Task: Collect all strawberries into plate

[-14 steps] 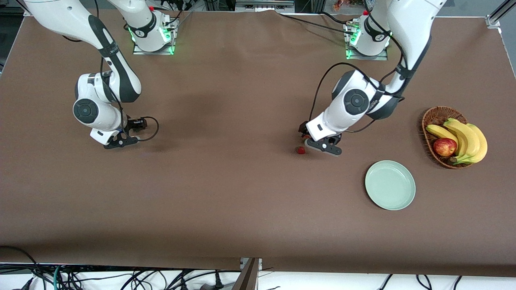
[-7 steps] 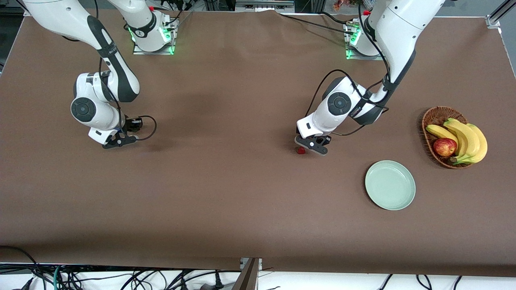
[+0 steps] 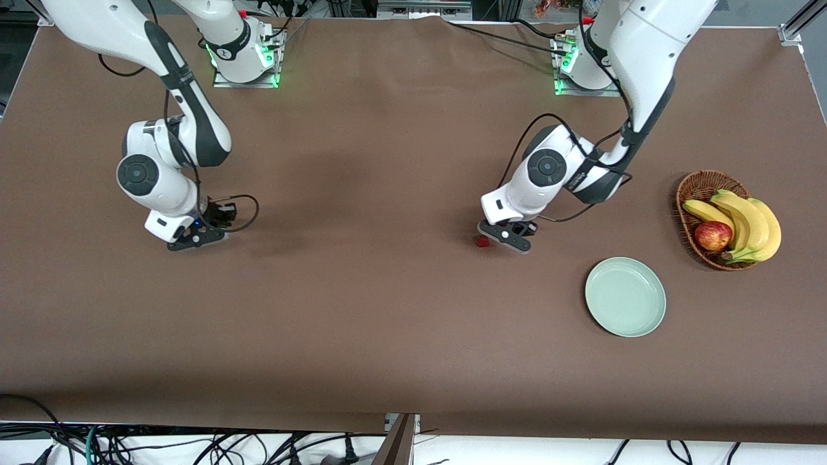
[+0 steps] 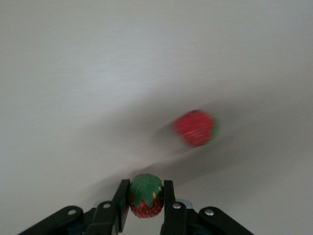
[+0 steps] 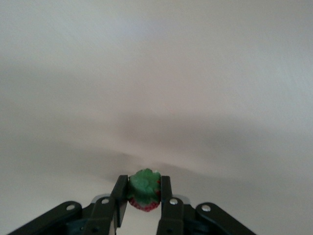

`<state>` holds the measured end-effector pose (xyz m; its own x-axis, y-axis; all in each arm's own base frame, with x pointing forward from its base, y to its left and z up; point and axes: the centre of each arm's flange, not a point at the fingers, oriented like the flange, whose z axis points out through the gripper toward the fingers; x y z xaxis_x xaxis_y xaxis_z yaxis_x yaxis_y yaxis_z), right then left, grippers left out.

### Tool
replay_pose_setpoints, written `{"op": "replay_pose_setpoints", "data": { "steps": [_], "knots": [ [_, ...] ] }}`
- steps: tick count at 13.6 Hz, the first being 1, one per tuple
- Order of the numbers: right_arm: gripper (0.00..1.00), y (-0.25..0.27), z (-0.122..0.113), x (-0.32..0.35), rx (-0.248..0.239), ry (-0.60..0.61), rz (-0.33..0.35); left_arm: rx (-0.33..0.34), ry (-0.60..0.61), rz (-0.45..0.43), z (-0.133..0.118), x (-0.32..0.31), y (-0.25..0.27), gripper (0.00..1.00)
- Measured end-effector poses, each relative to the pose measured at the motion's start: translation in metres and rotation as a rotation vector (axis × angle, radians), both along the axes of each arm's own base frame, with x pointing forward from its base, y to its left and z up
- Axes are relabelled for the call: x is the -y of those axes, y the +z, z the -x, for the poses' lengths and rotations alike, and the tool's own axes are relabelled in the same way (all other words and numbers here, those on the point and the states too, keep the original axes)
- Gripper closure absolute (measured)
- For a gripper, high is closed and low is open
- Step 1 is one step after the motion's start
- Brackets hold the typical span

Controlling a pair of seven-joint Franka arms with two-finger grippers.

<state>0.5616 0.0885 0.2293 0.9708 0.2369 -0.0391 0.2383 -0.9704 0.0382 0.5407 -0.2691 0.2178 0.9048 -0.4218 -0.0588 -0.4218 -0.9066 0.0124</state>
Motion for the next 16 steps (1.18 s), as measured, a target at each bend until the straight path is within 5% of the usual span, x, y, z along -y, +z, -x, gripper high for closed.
{"op": "replay_pose_setpoints", "data": {
  "steps": [2, 5, 9, 12, 14, 16],
  "knots": [
    [0.69, 0.01, -0.016, -0.077, 0.052, -0.094, -0.036, -0.035, -0.004, -0.072, -0.025, -0.029, 0.044, 0.68],
    [0.69, 0.006, -0.024, -0.216, 0.091, -0.277, -0.118, -0.032, -0.126, -0.065, -0.073, -0.123, 0.079, 0.68],
    [0.69, -0.002, -0.016, -0.388, 0.125, -0.501, -0.268, -0.028, -0.284, 0.011, -0.114, -0.243, 0.041, 0.68],
    [0.69, -0.006, 0.0, -0.472, 0.136, -0.606, -0.387, -0.031, -0.332, 0.053, -0.13, -0.257, 0.01, 0.64],
    [0.63, -0.009, 0.007, -0.496, 0.154, -0.62, -0.46, -0.025, -0.34, 0.062, -0.133, -0.25, 0.01, 0.47],
    [0.42, -0.002, -0.002, -0.494, 0.172, -0.626, -0.479, -0.016, -0.343, 0.063, -0.135, -0.247, 0.015, 0.29]
  ]
}}
